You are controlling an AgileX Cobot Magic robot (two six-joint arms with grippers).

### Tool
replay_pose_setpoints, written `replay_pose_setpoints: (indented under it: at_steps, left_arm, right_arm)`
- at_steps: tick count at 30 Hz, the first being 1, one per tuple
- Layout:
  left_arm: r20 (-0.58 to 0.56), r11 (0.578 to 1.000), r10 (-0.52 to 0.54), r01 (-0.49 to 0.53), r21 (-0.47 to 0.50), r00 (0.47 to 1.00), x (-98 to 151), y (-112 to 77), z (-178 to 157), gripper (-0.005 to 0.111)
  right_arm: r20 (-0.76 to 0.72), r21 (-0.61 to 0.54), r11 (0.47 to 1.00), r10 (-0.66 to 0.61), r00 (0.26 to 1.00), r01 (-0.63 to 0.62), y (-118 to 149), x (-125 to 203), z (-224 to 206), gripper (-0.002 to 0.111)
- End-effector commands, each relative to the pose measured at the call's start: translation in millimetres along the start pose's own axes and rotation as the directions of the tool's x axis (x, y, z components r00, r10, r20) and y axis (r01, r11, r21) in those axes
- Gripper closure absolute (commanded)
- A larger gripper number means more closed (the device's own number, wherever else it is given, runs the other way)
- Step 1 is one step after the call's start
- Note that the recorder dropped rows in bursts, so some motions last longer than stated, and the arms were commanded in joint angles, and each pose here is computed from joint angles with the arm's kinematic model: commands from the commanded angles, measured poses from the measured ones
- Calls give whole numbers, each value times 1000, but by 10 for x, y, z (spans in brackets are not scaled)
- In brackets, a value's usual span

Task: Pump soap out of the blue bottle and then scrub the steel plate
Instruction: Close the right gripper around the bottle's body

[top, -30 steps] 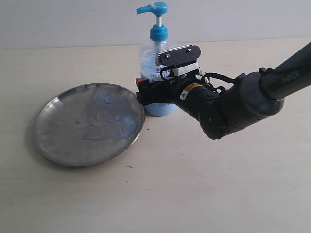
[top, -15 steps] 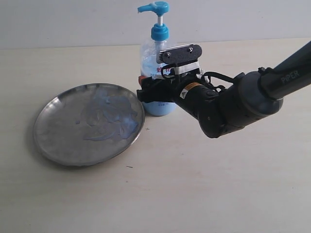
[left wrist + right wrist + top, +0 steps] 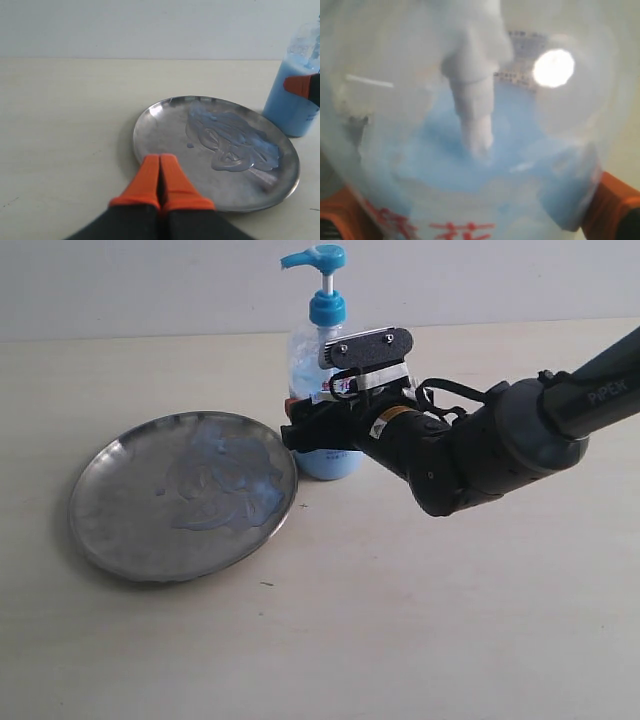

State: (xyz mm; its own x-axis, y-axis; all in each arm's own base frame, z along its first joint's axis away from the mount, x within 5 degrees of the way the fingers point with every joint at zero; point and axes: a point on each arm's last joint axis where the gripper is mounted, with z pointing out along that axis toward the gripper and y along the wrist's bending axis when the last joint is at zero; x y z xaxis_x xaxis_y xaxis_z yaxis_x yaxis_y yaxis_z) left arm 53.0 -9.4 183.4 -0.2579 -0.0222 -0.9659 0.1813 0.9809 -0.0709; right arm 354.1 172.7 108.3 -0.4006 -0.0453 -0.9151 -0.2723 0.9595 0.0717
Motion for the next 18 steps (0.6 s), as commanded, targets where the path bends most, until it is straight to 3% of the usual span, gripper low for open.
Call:
replay_pose_setpoints:
  at_steps: [1, 9, 13, 18]
  left_arm:
    - [8, 1000, 5, -5, -2, 1000, 0, 1, 0, 107]
    - [8, 1000, 5, -5, -2, 1000, 0, 1, 0, 107]
    - [8, 1000, 5, -5, -2, 1000, 0, 1, 0, 107]
    - [8, 1000, 5, -5, -2, 1000, 0, 1, 0, 107]
  right_arm:
    - [-67, 38, 999, 27, 997, -24, -23, -41, -58, 108]
    - [-134, 47, 998, 43, 990, -37, -24, -101, -141, 108]
    - [-180, 9, 1000, -14, 984, 16, 45, -124, -198, 108]
    - [-149, 50, 999, 19, 989, -11, -2, -182, -303, 108]
